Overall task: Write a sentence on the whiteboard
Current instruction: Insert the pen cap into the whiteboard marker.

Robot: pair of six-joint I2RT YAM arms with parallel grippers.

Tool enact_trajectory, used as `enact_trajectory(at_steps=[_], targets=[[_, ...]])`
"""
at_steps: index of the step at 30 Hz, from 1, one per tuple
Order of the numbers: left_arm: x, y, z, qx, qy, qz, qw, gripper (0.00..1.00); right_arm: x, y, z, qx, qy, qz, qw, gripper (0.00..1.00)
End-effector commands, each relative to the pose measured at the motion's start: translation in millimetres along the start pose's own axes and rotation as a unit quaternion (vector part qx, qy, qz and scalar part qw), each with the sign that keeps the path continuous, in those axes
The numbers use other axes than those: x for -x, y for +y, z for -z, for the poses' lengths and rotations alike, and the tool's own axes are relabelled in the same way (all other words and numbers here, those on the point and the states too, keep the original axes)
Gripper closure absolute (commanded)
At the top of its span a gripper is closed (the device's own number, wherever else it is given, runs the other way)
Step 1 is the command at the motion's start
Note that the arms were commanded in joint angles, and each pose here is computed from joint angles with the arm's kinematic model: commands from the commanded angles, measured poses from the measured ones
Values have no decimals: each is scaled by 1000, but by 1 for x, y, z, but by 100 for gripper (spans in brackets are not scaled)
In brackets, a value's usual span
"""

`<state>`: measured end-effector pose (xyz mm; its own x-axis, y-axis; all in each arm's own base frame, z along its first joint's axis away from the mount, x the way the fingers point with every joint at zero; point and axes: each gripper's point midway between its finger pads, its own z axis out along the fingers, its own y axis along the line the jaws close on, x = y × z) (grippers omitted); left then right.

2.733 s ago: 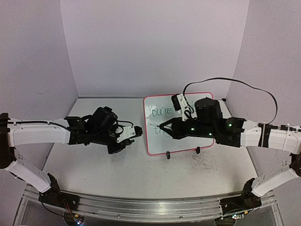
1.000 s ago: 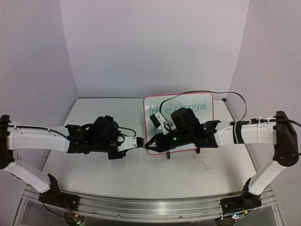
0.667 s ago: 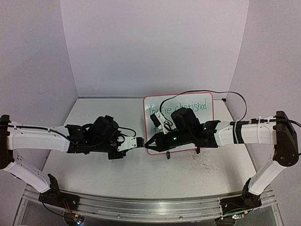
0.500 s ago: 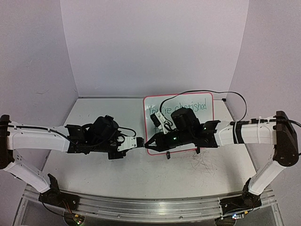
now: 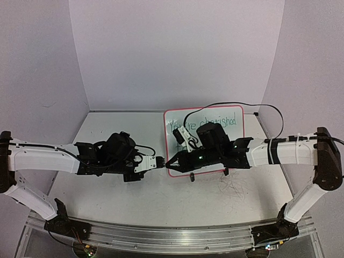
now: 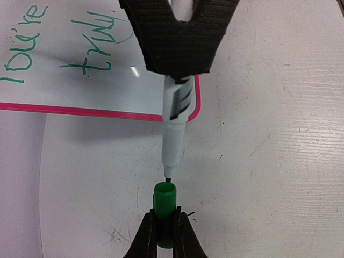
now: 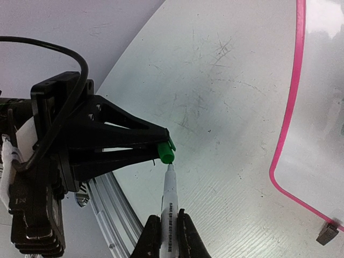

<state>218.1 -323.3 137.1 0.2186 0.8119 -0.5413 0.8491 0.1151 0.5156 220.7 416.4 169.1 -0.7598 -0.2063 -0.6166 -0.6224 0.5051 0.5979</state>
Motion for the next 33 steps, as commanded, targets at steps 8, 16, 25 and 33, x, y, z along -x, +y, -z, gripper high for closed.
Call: enact_trajectory(at_steps=[8, 16, 25, 33], targets=[[11, 6, 5, 14, -17, 3, 1000, 100, 16, 16, -2, 27, -25, 13, 999, 100], [14, 7, 8, 13, -23, 5, 1000, 100, 15, 15, -12, 30, -19, 12, 999, 100], [34, 14, 21, 17, -61, 21, 998, 100, 19, 16, -21, 34, -28, 10, 999, 100], [83, 27, 47, 50, -137, 20, 989, 100, 20, 31, -44, 56, -24, 0, 998, 100]])
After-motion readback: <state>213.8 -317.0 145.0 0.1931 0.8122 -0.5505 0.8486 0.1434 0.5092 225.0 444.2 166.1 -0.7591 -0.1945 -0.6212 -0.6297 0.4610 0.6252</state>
